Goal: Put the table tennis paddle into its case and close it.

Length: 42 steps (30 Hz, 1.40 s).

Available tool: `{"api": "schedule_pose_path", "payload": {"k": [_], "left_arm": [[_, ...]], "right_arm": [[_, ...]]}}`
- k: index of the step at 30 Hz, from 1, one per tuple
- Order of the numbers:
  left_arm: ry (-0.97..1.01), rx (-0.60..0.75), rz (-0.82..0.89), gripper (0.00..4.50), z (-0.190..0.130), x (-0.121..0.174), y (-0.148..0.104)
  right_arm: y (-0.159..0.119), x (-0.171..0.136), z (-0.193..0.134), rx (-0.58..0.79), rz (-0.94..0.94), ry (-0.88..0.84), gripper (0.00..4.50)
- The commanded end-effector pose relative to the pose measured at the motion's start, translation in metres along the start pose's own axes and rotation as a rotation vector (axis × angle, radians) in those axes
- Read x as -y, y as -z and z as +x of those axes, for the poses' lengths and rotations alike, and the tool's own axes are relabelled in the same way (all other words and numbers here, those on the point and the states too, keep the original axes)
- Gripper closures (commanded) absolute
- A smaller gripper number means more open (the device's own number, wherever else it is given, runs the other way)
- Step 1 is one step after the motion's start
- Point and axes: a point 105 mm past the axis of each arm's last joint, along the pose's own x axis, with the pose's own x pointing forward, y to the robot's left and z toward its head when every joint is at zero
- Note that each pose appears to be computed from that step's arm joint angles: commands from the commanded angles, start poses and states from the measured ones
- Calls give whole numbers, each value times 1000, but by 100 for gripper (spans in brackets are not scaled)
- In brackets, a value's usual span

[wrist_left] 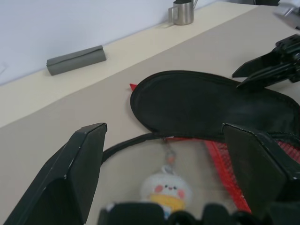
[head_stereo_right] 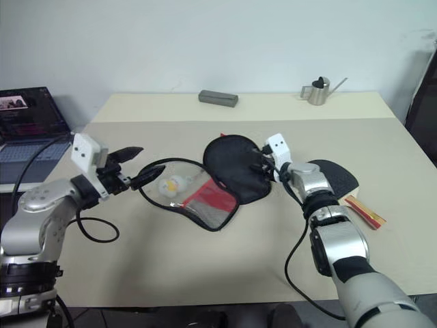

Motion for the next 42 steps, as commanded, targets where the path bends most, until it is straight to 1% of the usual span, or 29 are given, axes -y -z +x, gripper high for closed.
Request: {"api": "schedule_pose_path", "payload": {"k": [1,5,7,9,13,15,17,20,23,24,33,39,42], "left_arm": [[53,21,20,20,1,5,-14],[135,16,-42,20,-2,15,-14],[183,-7,-60,20,-6,18,-14],[213,-17,-71,20,-9,19,-17],[243,-2,-97,20,-13,16,-27],[267,-9,-100,20,-14,18,-28],[288,-21,-96,20,-15,20,-28],[297,-38,-82,20,-14,20,-26],[299,-44,-74,20,-14,20,-26],[299,-44,-71,20,-13,20,-26],[311,-56,-49,20,-12,20,-25],[311,-63,-39,20,-12,20,-24],[310,-65,-35,20,-12,20,-24]], "right_arm": [[-11,-2,5,25,-51,18,196],[-8,-3,8,9,-55,29,196],[-10,-5,10,15,-53,31,196],[-16,-7,10,40,-51,21,196],[-37,-12,7,143,5,-50,196],[-39,-10,3,158,9,-56,196],[-34,-7,1,139,15,-55,196],[-28,-4,1,115,26,-32,140],[-26,0,3,95,-1,21,41],[-25,1,4,88,-7,37,2],[-6,1,12,-9,-5,116,2],[-1,-11,19,-45,-20,74,2],[-2,-14,21,-50,-39,68,58]]}}
